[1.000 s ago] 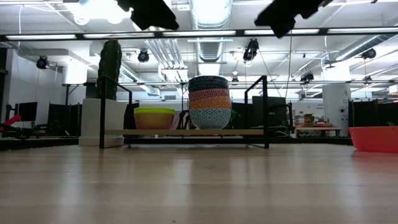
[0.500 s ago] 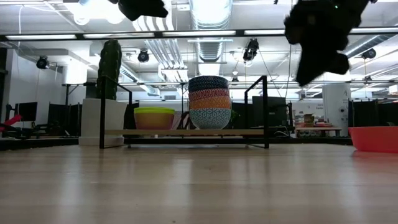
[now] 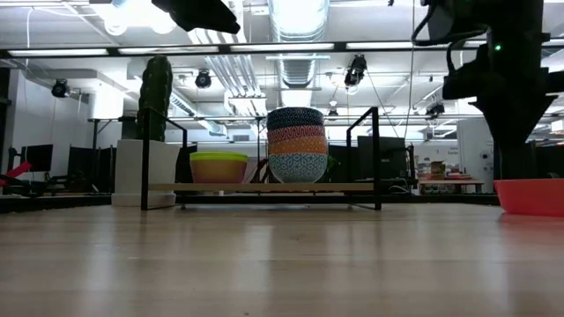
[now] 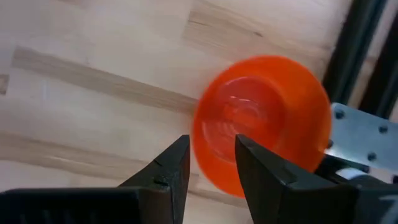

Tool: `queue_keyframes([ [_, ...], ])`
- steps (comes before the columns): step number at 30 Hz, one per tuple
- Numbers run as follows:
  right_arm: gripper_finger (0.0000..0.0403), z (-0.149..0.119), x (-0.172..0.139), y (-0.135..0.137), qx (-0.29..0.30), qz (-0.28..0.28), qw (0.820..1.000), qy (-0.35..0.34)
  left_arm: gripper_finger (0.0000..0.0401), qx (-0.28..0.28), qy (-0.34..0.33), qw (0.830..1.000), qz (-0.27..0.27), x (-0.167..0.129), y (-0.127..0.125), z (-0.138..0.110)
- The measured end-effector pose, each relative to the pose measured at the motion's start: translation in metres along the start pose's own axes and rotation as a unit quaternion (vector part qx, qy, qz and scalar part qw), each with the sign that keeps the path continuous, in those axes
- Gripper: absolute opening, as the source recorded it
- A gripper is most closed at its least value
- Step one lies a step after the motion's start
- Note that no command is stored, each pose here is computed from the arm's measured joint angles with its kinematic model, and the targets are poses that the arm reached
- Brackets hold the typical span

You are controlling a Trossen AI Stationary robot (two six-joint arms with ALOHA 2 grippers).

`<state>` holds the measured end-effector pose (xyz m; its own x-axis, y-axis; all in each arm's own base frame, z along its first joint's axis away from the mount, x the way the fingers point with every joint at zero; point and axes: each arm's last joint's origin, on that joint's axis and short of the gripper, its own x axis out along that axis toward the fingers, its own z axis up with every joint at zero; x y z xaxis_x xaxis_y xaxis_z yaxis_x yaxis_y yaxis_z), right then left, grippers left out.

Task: Place and stack bowls onto a shelf
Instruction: Stack the orange bowl on top of the green bowl on the shelf

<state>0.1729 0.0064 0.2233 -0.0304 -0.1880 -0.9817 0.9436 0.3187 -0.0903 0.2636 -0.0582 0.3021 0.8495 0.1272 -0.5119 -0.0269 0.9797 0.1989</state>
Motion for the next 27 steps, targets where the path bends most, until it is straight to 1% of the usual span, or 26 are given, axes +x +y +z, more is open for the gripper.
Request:
queue_keyframes([
  [4, 0.0117, 0.002, 0.006, 0.008, -0.007, -0.004, 1.0, 0.002, 0.0126, 0.0, 0.0, 1.0, 0.001, 0.0, 0.0, 0.0],
  [11, 0.0118, 0.002, 0.026, 0.02, -0.017, -0.062, 0.998, 0.016, 0.0126, 0.001, 0.005, 1.0, 0.007, 0.0, 0.0, -0.001],
  [16, 0.0116, 0.002, 0.047, 0.032, -0.048, -0.1, 0.993, 0.028, 0.0126, -0.002, 0.016, 1.0, 0.007, 0.0, 0.0, -0.003],
  [20, 0.0116, 0.003, 0.063, 0.039, -0.069, -0.131, 0.988, 0.045, 0.0126, -0.018, 0.028, 0.999, 0.008, 0.0, 0.0, -0.006],
  [24, 0.0097, 0.005, 0.077, 0.044, -0.09, -0.155, 0.982, 0.059, 0.0126, -0.042, 0.05, 0.998, 0.007, -0.001, -0.001, -0.01],
  [27, 0.0059, 0.005, 0.083, 0.046, -0.107, -0.157, 0.979, 0.076, 0.0126, -0.053, 0.065, 0.996, 0.003, -0.003, -0.005, -0.015],
])
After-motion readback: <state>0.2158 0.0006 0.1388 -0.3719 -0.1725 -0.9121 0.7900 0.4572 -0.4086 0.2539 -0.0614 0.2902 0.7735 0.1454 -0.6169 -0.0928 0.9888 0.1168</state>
